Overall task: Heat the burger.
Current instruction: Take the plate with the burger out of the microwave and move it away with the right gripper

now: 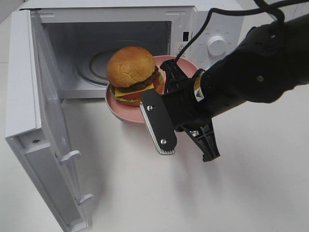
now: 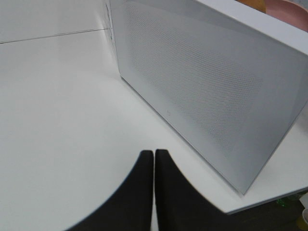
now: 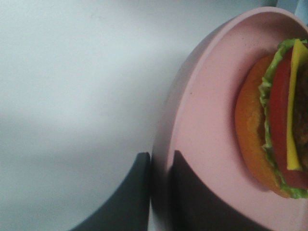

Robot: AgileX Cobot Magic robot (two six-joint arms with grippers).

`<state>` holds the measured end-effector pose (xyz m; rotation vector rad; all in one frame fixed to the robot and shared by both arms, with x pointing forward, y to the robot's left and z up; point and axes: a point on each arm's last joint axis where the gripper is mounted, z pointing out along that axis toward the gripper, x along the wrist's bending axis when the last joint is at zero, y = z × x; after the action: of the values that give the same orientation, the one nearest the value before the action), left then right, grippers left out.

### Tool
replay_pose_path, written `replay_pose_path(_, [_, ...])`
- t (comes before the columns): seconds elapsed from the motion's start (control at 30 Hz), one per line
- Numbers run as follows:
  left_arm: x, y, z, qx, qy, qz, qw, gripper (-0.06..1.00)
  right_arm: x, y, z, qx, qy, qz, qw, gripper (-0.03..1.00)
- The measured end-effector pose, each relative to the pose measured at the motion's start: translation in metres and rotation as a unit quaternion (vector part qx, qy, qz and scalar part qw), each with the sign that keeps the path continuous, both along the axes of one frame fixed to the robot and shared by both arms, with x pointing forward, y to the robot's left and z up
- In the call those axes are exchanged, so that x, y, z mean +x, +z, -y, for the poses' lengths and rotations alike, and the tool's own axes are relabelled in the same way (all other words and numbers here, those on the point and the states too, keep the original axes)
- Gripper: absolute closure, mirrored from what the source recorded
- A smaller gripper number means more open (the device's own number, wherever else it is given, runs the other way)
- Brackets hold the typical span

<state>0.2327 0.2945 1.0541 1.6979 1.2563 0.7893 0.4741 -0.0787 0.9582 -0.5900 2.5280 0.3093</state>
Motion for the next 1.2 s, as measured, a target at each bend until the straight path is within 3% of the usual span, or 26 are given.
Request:
replay_pose_path(0.7, [0.000, 0.000, 0.000, 0.000, 0.000, 0.000, 1.000, 0.94, -0.058, 0.011, 0.057, 0.026, -0.055, -0.020, 0.998, 0.92])
replay_pose_path(0.97, [0.000, 0.000, 0.000, 0.000, 0.000, 0.000, 1.000, 0.94, -0.078, 0.024, 0.080, 0.023, -0.123, -0.051, 0.991, 0.92])
replay_pose_path(1.2, [0.000, 0.000, 0.000, 0.000, 0.000, 0.000, 1.000, 0.94, -0.091, 0.033, 0.096, 0.031, -0.203, -0.079, 0.975, 0.92])
